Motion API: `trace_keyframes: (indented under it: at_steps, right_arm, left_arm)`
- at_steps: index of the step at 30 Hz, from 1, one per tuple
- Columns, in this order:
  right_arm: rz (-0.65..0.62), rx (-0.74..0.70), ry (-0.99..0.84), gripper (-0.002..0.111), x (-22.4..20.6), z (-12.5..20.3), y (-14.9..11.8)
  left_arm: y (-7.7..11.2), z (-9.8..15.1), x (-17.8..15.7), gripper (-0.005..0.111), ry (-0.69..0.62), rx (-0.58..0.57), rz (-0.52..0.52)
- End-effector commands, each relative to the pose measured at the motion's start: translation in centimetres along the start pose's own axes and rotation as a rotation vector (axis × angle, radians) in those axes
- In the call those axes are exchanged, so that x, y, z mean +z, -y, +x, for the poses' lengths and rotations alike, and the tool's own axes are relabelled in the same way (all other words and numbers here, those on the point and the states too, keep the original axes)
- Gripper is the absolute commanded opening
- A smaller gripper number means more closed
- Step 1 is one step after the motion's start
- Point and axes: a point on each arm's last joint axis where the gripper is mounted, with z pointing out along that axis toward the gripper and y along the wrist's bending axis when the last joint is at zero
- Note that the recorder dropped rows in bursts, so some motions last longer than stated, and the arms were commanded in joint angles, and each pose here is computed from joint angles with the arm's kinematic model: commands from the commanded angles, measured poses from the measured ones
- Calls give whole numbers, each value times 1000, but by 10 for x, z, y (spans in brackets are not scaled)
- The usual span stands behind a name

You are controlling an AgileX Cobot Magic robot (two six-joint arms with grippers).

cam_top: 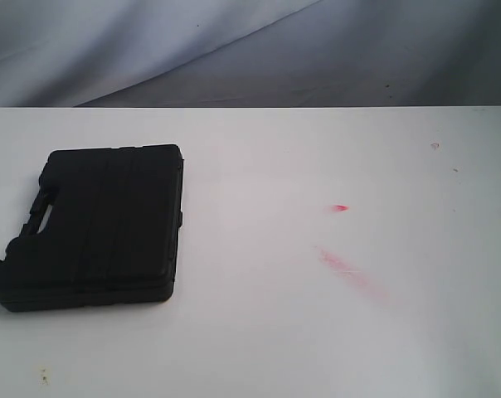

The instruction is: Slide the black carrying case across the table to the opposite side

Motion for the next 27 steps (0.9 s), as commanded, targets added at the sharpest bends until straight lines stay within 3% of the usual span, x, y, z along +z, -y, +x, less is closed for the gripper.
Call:
trace_keyframes:
  at_steps: [1, 27]
  right_arm:
    - [6, 10, -1, 0, 0, 1, 0]
    - [6, 10, -1, 0, 0, 1, 0]
  left_arm:
    - [-1, 5, 0, 0, -45, -15, -3]
    - [0, 5, 0, 0, -40, -44, 3]
